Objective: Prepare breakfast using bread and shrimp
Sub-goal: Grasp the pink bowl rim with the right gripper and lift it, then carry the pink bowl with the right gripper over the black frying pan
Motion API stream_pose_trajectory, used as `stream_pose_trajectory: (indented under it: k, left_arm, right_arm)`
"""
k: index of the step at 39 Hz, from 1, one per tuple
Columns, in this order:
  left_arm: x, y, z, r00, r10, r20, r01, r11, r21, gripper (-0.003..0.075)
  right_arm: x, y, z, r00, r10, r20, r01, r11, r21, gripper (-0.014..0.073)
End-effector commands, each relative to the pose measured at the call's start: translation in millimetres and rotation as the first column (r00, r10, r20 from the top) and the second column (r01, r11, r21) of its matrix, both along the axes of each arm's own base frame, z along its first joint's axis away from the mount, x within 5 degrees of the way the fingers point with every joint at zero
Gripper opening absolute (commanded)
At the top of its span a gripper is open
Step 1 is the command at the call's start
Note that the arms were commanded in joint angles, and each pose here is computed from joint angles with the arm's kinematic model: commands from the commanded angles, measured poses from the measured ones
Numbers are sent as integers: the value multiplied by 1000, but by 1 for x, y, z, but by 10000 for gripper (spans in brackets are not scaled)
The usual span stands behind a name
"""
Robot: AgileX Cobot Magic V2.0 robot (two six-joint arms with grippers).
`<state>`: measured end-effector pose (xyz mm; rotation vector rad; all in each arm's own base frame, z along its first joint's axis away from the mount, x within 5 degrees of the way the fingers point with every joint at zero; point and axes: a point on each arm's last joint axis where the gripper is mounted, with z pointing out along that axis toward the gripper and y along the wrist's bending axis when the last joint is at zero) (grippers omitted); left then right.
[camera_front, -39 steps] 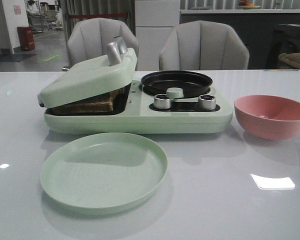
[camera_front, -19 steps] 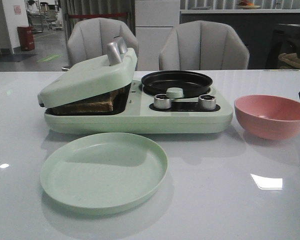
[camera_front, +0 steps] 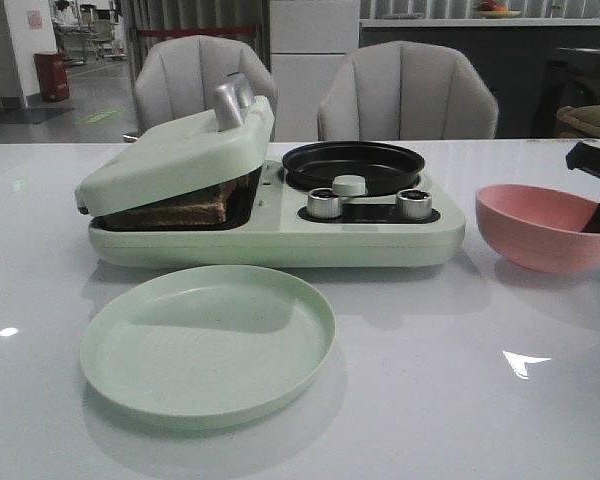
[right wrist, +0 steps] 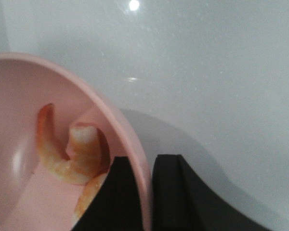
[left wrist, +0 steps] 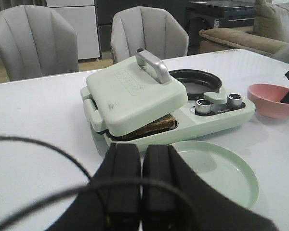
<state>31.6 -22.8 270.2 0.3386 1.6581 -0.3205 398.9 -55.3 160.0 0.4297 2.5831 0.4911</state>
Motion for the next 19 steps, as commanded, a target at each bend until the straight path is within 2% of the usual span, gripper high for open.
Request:
stream_pose_trajectory:
  k: [1,4,8,13,19]
  left_arm:
    - [0,1,14,998,20,68,-16,998,-60,111]
    - [0,1,14,998,20,68,-16,998,-60,111]
    - [0,1,14,998,20,68,-16,998,-60,111]
    - [0,1,14,998,20,68,-16,998,-60,111]
    - [0,1,14,998,20,68,-16,998,-60,111]
  right_arm:
    - [9,-3,32,990,-62,125,60,998,17,141]
    - [12,-4,36,985,-83,151,81,996,23,141]
    - [19,-3,47,974,-126,189,112,990,87,141]
    - [30,5,74,961,-1,277,-14,999,52,141]
    - [49,38,118,908,104,407,-119,993,11,141]
